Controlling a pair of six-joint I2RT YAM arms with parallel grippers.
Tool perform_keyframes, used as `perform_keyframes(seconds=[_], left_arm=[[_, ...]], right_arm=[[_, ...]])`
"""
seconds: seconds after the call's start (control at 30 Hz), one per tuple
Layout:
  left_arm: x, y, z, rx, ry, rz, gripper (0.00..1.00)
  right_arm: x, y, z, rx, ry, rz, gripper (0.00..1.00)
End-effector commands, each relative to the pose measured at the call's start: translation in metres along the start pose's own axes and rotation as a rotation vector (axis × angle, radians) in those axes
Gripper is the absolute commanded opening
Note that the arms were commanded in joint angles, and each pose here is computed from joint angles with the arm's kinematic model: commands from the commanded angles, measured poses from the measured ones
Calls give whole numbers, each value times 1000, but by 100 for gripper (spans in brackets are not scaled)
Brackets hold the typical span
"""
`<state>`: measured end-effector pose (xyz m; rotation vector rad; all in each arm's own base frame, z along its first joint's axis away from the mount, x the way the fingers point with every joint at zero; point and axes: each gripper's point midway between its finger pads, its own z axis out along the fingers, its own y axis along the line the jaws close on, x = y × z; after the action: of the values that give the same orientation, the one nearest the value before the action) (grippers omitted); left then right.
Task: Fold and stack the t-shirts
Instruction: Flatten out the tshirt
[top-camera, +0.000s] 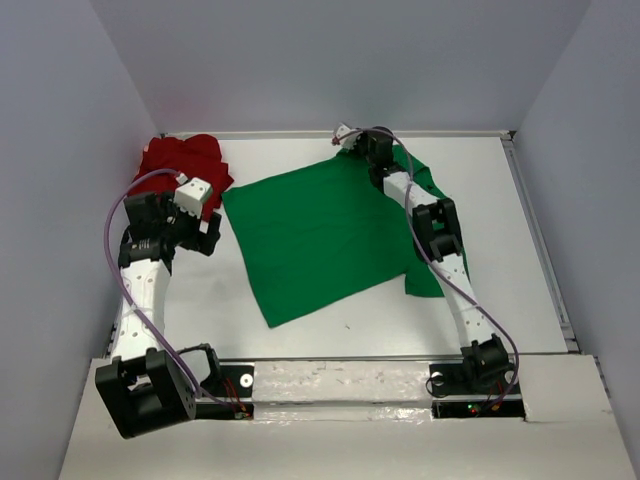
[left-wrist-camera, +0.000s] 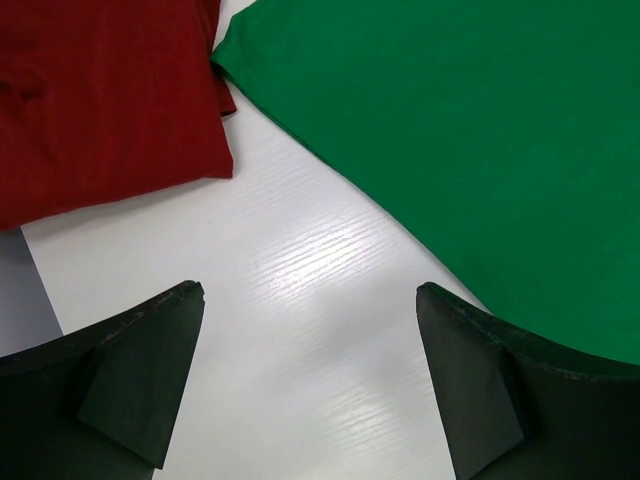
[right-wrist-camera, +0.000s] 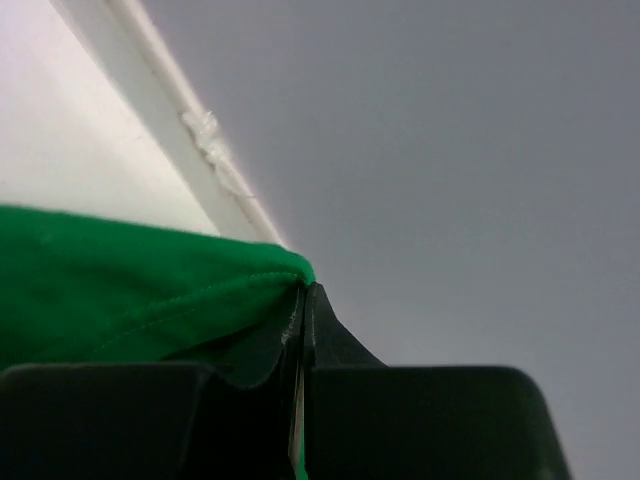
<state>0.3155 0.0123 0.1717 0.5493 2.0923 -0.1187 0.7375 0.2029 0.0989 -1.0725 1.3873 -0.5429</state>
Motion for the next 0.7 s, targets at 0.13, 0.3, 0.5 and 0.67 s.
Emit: perform_keyframes(seconds=[0.13, 0.3, 0.5, 0.67], left_arm=[[-15, 4, -11, 7, -59, -9, 99], [-15, 4, -11, 16, -62, -14, 99], [-19, 0, -13, 33, -81, -3, 99], [-30, -5, -21, 41, -124, 15, 99]], right_arm=[[-11, -20, 5, 172, -76, -102, 0], [-7, -18, 5, 183, -71, -86, 99], [-11, -44, -2, 236, -29, -96, 100], [-23, -84, -22, 284, 11, -118, 100]])
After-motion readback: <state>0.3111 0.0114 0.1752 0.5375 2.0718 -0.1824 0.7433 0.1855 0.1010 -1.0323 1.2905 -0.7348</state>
